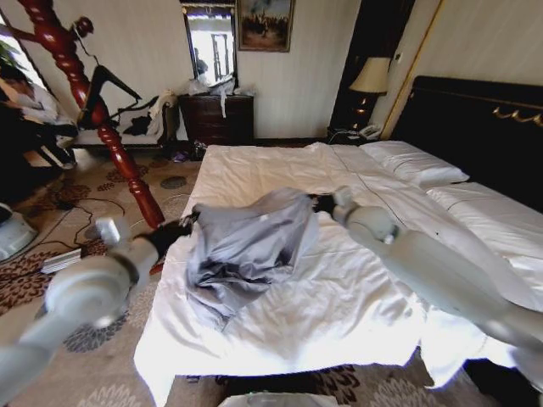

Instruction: Pick up the clothes from the bed and hang them on the clothes hanger.

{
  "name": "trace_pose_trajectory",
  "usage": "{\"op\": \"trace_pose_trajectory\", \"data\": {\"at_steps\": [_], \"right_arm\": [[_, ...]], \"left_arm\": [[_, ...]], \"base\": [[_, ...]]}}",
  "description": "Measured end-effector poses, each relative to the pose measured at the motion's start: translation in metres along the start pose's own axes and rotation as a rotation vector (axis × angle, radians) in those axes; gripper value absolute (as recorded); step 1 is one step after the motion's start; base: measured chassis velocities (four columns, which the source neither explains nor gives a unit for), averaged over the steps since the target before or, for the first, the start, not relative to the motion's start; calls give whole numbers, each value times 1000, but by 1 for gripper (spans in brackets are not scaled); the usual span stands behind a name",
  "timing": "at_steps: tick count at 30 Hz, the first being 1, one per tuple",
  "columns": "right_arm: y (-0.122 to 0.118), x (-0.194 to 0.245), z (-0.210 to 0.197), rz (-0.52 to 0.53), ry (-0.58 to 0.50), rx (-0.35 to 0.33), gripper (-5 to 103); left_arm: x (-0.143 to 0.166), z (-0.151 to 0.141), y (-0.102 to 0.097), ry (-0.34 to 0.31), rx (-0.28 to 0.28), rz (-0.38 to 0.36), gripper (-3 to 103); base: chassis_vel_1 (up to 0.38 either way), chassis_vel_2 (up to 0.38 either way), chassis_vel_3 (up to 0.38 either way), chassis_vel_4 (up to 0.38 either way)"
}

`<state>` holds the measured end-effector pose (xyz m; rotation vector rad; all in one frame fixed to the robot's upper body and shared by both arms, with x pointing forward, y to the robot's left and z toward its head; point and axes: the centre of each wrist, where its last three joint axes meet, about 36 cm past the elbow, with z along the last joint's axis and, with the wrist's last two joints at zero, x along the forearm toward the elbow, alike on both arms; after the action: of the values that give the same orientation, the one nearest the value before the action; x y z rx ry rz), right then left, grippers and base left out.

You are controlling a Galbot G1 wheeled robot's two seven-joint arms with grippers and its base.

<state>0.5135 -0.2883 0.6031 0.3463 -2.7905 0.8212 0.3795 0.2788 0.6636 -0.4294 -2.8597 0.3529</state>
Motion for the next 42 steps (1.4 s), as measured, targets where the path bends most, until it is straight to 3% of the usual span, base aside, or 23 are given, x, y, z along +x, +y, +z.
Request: {"op": "trace_pose_trajectory", "data": {"at_steps": [5, 8, 9, 13, 14, 17, 18, 22, 27, 33, 37, 42], "right_arm": [[18, -7, 13, -19, 10, 11, 0], [51, -23, 34, -71, 24, 31, 0], [51, -23, 34, -71, 24, 31, 0], [101, -40, 69, -142, 59, 38, 0], [101, -40, 69, -142, 59, 38, 0], [127, -43, 91, -164, 81, 50, 0], [127, -43, 91, -164, 81, 50, 0], [150, -40, 104, -198, 63, 124, 0], [177, -23, 96, -277, 2, 173, 0], [196, 2, 91, -411, 0, 132, -3], [198, 23, 87, -521, 92, 32, 17], [184, 36, 81, -525, 94, 7, 33]], "left_arm": [[-11, -4, 7, -46, -10, -15, 0], [-20, 27, 15, 9, 28, -48, 0], [-20, 27, 15, 9, 28, -48, 0], [-32, 83, 33, 97, 60, -114, 0], [-32, 83, 33, 97, 60, -114, 0], [-28, 129, 53, 164, 59, -171, 0], [-28, 129, 53, 164, 59, -171, 0], [-14, 159, 59, 207, 103, -212, 0], [7, 173, 60, 236, 123, -236, 0], [22, 176, 55, 244, 125, -233, 0], [25, 178, 49, 235, 128, -229, 0], [25, 178, 46, 232, 126, -225, 0]], "base": [[0, 0, 0, 0], [0, 0, 0, 0], [0, 0, 0, 0], [0, 0, 0, 0], [0, 0, 0, 0], [0, 0, 0, 0], [0, 0, 0, 0], [0, 0, 0, 0], [0, 0, 0, 0], [0, 0, 0, 0], [0, 0, 0, 0], [0, 0, 0, 0]]}}
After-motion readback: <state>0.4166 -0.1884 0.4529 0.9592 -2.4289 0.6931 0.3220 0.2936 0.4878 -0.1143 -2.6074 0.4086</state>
